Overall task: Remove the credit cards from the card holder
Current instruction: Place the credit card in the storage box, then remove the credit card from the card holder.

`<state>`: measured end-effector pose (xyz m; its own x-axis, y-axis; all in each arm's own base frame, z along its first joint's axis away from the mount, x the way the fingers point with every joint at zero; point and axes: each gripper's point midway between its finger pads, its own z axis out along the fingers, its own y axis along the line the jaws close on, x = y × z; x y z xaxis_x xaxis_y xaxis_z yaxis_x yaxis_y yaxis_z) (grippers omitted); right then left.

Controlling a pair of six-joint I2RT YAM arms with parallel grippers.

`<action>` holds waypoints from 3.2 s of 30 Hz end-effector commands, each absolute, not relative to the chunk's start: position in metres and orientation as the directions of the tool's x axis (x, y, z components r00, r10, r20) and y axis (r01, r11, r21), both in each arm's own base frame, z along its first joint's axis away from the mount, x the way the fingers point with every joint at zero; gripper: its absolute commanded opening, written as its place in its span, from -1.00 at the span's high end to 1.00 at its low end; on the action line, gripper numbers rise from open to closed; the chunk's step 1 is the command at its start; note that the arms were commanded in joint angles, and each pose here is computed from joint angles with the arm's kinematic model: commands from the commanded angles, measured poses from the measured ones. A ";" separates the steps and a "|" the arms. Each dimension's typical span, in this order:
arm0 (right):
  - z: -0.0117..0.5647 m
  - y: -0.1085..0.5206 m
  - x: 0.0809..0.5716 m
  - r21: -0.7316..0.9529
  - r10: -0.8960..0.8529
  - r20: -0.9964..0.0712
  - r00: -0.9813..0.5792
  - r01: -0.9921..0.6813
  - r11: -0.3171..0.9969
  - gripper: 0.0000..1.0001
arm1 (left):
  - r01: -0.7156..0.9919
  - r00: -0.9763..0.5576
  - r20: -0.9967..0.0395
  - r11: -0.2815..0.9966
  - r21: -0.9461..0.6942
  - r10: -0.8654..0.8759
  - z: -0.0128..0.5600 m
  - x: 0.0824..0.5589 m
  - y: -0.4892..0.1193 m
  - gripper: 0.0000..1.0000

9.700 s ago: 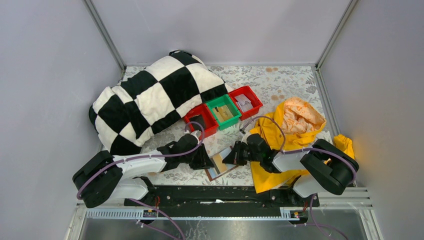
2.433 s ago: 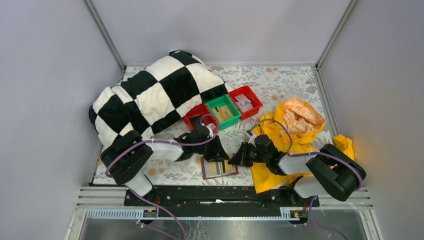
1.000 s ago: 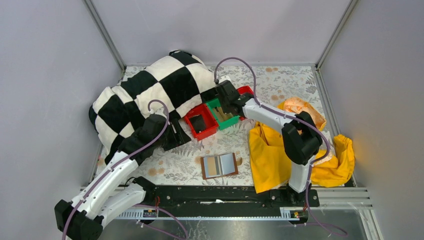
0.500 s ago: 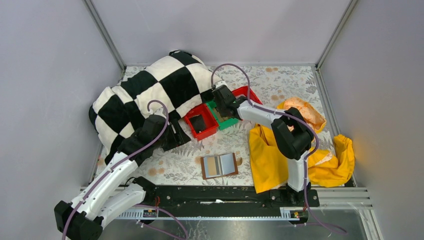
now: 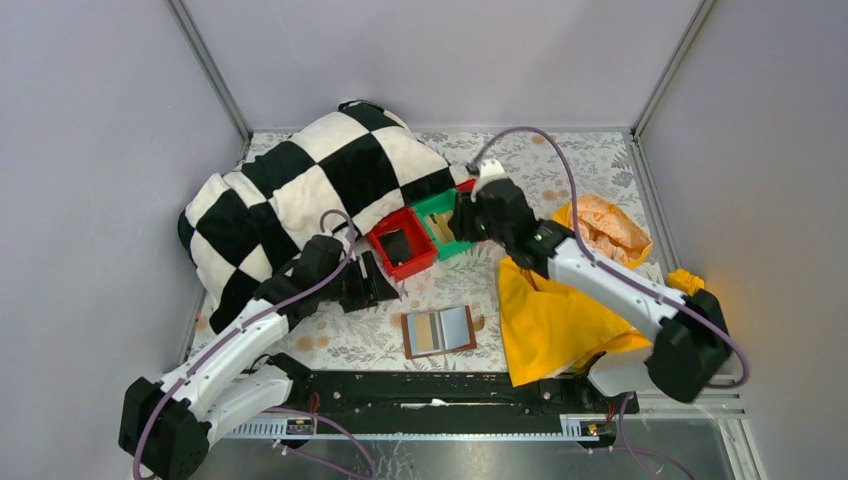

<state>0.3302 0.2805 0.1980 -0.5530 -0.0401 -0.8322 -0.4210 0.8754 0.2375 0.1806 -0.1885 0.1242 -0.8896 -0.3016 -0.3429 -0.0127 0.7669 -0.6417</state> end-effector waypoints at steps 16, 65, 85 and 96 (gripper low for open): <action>0.054 0.282 0.159 0.569 0.075 -0.490 -0.869 -0.254 0.782 0.27 | 0.000 -0.967 -0.157 0.615 -0.789 -0.202 0.079 0.153 -0.256 -0.30; 0.003 0.260 0.150 0.498 0.084 -0.424 -0.902 -0.155 0.853 0.52 | 0.126 -0.974 -0.211 0.571 -0.811 -0.085 0.097 0.152 -0.299 -0.27; 0.037 0.272 0.154 0.560 0.084 -0.474 -0.876 -0.226 0.797 0.35 | 0.088 -0.918 -0.336 0.718 -0.690 -0.211 0.103 0.176 -0.266 -0.18; 0.029 0.272 0.154 0.551 0.078 -0.464 -0.882 -0.219 0.805 0.39 | 0.062 -0.952 -0.251 0.693 -0.719 -0.176 0.080 0.165 -0.276 -0.18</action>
